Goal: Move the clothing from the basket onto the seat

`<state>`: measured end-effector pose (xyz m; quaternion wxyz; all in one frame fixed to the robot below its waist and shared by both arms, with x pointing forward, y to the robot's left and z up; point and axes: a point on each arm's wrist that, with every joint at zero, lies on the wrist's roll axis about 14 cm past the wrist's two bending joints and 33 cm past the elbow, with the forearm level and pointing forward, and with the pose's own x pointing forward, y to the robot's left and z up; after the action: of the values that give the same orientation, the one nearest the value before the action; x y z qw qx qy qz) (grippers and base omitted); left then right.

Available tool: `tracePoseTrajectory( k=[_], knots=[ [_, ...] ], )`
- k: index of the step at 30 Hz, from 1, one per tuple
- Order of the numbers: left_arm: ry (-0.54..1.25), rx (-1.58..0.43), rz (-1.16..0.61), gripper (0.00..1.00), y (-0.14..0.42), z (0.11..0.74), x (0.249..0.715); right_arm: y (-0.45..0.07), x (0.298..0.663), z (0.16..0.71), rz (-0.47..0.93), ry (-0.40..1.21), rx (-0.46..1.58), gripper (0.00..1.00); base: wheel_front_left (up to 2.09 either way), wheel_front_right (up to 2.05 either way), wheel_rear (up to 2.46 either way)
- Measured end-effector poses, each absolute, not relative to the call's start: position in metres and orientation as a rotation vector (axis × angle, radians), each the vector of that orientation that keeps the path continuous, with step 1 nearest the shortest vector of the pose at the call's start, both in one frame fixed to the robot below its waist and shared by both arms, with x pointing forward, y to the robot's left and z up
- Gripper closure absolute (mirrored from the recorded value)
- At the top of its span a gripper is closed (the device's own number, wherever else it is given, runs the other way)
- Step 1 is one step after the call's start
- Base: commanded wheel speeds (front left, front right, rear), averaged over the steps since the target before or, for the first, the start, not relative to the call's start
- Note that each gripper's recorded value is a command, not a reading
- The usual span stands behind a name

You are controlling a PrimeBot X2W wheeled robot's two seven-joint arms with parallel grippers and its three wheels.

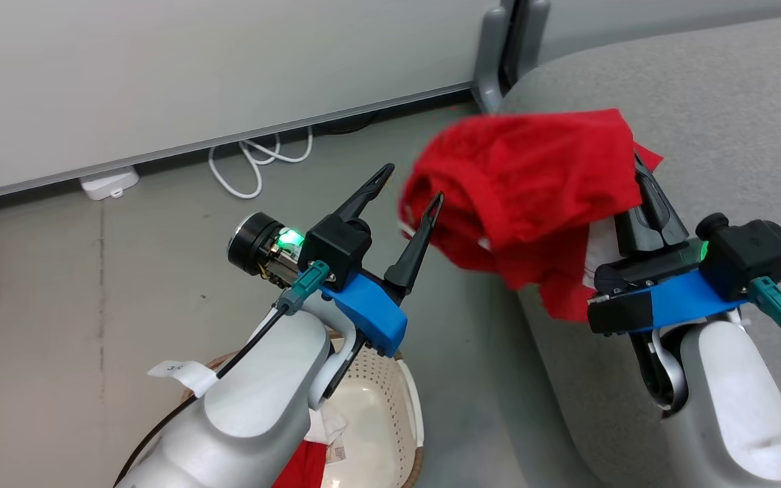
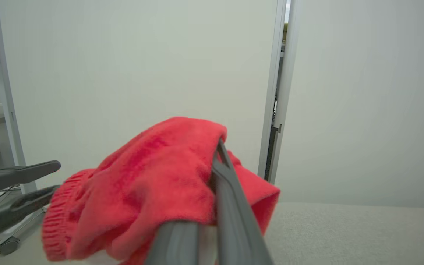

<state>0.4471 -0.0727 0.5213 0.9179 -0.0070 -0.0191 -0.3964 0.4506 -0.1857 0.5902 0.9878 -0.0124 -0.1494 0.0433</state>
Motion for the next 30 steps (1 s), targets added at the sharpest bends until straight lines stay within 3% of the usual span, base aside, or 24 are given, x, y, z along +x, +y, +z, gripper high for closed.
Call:
tracePoseTrajectory(
  k=[20, 30],
  knots=[
    [-0.076, -0.045, -1.012, 0.00, -0.141, 0.526, 0.422, -0.277, 0.380, 0.579, -0.161, -0.260, -0.087, 1.00, 0.00, 0.00, 0.00],
    [-0.073, -0.058, -1.066, 0.00, -0.158, 0.525, 0.411, -0.293, 0.359, 0.577, -0.217, -0.252, -0.099, 1.00, 0.00, 0.00, 0.00]
  ],
)
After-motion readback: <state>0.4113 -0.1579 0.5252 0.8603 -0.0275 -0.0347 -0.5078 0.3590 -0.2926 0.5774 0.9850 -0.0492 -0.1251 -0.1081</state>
